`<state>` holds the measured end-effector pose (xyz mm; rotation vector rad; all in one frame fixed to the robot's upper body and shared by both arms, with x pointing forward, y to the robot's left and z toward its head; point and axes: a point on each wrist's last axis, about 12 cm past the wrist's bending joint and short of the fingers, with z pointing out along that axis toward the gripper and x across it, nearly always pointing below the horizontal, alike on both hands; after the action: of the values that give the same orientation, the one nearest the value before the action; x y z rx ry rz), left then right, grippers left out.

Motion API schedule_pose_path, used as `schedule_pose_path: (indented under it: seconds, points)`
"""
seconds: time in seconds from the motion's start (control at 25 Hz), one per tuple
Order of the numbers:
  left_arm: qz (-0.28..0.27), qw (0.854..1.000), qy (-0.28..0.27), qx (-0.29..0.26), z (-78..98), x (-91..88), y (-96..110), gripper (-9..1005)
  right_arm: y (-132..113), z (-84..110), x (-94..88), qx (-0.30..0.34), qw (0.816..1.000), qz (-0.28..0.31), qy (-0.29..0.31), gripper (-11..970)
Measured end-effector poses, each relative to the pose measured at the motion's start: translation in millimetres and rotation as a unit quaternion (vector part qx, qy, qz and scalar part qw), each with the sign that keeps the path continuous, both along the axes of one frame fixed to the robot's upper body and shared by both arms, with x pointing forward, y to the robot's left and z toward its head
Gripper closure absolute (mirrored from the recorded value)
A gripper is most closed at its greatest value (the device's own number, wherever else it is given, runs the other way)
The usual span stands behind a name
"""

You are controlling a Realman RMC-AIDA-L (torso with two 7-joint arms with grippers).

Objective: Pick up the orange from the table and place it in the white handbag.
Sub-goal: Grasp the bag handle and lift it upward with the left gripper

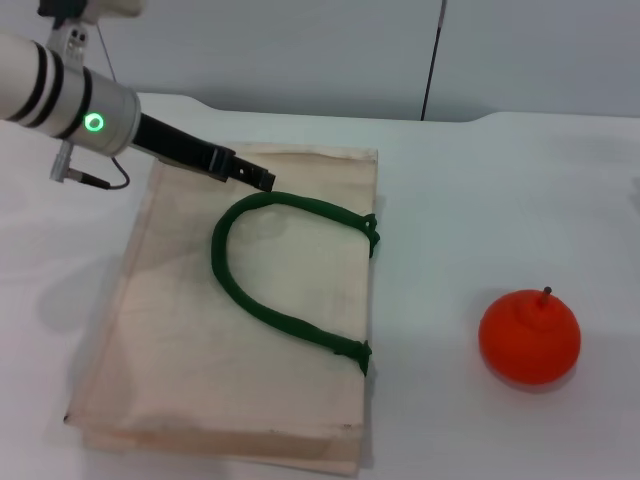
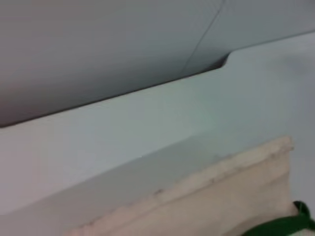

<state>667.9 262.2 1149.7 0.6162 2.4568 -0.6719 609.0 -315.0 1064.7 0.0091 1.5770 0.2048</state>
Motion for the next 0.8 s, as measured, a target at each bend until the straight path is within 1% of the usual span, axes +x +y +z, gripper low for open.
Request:
schedule_pose_path:
  seconds: [0.2,0.4,0.6,0.8]
  points:
    - [0.008,1.000,0.007,0.005,-8.9,-0.1,-8,194,0,0.3,0.4,0.001,1.000,0.000,0.000,67]
    - [0.000,1.000,0.014,0.010,-18.4,-2.4,-17,198,4,2.1,2.8,0.003,1.000,0.004,-0.003,67]
    - [0.003,1.000,0.013,0.018,-24.5,-3.5,-19,202,4,2.0,2.9,0.004,1.000,0.004,-0.003,67]
    - [0.006,1.000,0.014,0.019,-26.7,-4.4,-19,206,4,2.0,2.9,0.004,1.000,0.004,-0.003,68]
